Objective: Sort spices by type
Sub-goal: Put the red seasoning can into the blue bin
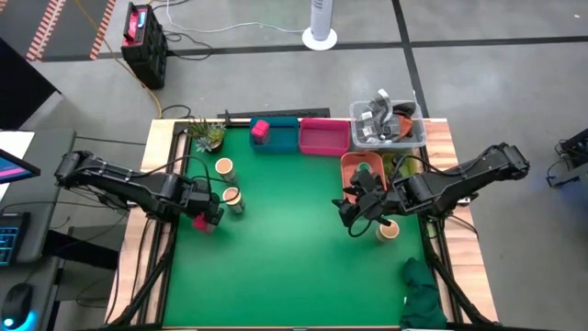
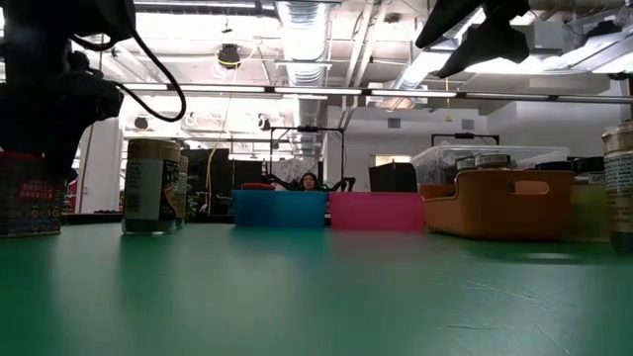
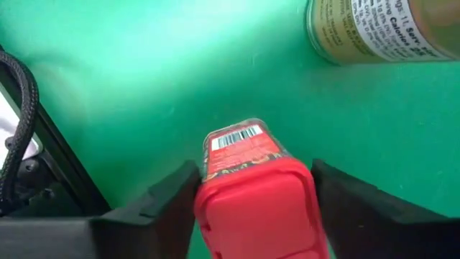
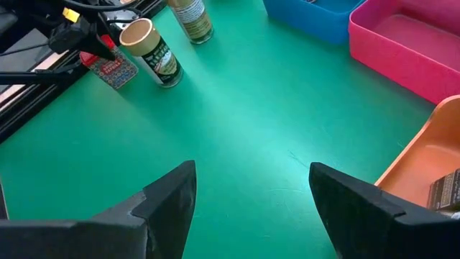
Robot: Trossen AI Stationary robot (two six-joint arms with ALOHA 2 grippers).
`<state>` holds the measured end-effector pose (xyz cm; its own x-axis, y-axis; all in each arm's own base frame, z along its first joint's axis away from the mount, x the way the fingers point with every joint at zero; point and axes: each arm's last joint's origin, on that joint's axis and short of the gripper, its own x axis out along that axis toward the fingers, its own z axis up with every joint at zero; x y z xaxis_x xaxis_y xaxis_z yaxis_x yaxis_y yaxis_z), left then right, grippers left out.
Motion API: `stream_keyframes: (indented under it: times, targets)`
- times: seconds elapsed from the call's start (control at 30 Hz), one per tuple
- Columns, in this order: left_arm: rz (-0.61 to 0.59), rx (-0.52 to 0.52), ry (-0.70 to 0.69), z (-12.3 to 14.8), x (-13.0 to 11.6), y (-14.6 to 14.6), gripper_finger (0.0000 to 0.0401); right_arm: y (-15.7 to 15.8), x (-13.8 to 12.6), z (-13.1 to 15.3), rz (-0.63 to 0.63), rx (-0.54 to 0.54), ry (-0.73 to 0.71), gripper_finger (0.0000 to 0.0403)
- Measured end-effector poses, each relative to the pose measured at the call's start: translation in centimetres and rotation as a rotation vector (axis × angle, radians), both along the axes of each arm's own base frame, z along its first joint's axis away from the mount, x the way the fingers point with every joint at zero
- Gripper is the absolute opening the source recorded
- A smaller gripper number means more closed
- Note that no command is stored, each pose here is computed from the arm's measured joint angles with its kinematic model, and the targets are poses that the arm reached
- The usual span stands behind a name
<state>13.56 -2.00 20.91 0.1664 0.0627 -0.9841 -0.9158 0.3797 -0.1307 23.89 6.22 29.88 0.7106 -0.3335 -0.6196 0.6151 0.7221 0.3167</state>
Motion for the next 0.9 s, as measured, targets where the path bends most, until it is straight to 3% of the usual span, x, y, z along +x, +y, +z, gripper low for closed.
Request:
stream_keyframes:
  times: [0.1,0.63,0.9]
  targets:
    - [0.000,-0.001,-0.001,0.0,0.0,0.0,0.0212,0.0,0.0,0.0,0.000,0.000,0.000,0.0296]
    - [-0.046,-0.083,-0.163,1.7,1.6,-0.5,0.0216,0.0,-0.1,0.0,0.009,-0.012,0.014,0.0296]
    - [-0.102,-0.245,-0.338,3.3,3.2,-1.7,0.0216,-0.1,0.0,-0.1,0.011,-0.020,0.017,0.0296]
